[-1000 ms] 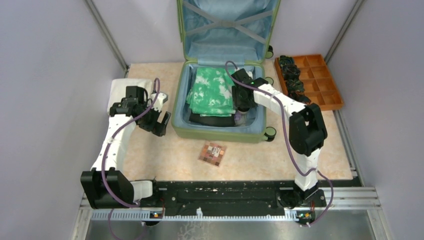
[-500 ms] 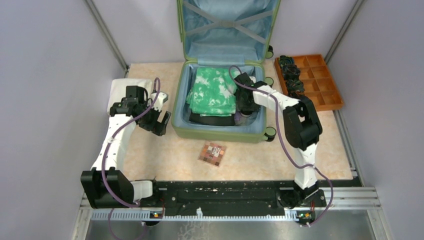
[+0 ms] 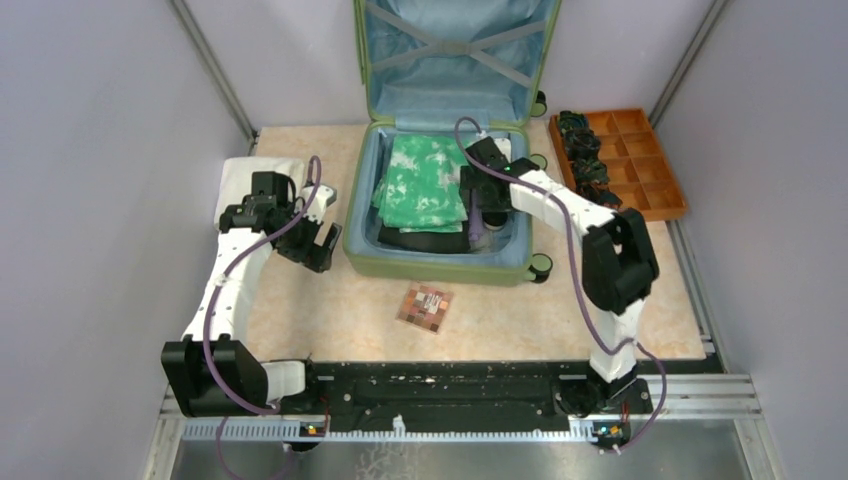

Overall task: Pack the luggage
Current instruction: Place the makeup in the luggage, then move the makeup at the corner of the board.

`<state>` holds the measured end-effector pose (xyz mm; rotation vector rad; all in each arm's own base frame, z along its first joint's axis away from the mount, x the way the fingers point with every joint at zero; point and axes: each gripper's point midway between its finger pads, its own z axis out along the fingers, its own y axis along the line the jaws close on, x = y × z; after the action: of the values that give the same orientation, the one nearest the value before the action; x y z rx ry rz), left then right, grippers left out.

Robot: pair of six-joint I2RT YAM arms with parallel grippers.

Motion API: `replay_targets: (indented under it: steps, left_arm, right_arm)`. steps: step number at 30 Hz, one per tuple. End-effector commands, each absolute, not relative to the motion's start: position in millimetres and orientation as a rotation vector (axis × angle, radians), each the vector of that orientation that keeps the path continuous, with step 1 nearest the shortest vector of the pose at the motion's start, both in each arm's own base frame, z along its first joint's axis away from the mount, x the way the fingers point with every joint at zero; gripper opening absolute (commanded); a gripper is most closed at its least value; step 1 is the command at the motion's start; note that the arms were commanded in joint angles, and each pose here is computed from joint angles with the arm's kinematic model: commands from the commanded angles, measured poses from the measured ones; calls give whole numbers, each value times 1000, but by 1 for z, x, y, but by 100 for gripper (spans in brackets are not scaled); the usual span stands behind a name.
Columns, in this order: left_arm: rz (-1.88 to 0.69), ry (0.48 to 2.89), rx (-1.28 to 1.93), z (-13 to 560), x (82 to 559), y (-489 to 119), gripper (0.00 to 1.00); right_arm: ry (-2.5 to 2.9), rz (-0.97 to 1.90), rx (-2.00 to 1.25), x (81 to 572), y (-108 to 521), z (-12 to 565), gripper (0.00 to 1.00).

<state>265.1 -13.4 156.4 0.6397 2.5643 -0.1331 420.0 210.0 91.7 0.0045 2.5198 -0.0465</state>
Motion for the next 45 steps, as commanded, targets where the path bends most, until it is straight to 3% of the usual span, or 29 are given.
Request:
replay_targets:
  steps: [1, 7, 17, 25, 32, 45]
  left_arm:
    - [-130, 2519, 652, 172, 265, -14, 99]
    - [-127, 2520, 671, 168, 258, -14, 99]
    - [-360, 2467, 802, 165, 234, -46, 99]
    - [-239, 2454, 1025, 111, 226, -69, 98]
    - [-156, 2272, 1243, 86, 233, -94, 97]
    - [-54, 2041, 1567, 42, 233, -132, 97]
  right_arm:
    - [2284, 56, 18, 389, 226, 195, 99]
    - [2216, 200, 32, 296, 230, 222, 99]
    - [2369, 488, -116, 179, 290, 141, 99]
    - [2351, 606, 44, 176, 291, 96, 99]
    - [2336, 493, -65, 192, 307, 75, 99]
    - [2326, 592, -58, 200, 343, 43, 99]
